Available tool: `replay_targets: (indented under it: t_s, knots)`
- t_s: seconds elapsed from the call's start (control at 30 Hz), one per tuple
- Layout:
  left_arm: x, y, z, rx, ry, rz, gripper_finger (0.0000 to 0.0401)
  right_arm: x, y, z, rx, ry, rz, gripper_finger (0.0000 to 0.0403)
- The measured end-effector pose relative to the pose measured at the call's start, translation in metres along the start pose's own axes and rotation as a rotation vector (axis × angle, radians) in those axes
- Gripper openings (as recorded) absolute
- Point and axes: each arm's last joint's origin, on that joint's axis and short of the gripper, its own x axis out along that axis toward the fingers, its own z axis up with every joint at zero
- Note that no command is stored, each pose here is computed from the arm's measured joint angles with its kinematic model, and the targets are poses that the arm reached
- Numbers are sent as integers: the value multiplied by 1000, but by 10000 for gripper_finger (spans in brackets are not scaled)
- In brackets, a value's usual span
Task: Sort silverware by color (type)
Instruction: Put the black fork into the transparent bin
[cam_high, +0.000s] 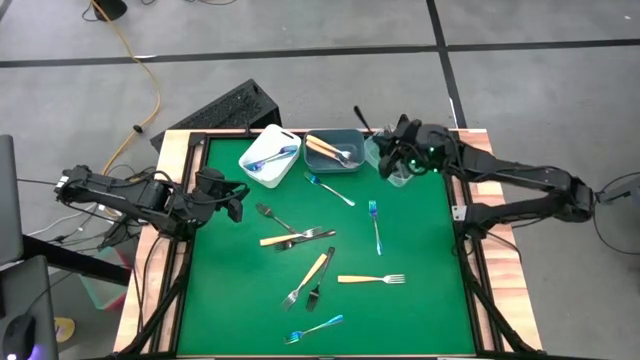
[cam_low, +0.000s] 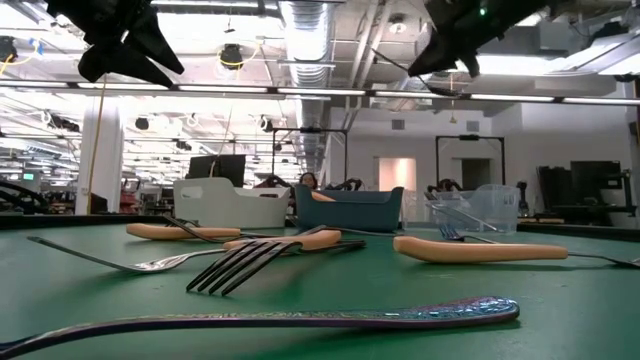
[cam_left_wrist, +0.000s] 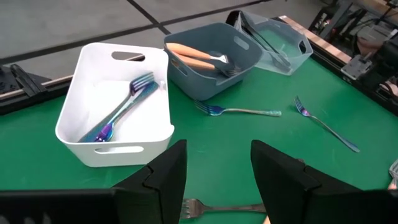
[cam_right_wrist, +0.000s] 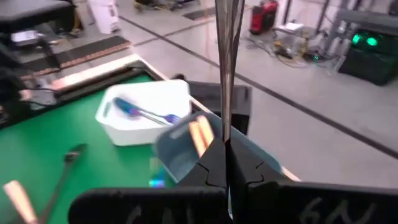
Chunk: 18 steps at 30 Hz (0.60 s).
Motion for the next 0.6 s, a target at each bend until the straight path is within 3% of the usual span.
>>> replay_targets:
  t_s: [0.27,0.6]
  knots:
    - [0,0,0,-9,-1,1,162,-1,-34,-48,78,-44,-110,8]
    - [0,1,0,-1,-22,22,162,5,-62,-85,143,-232,-109,8]
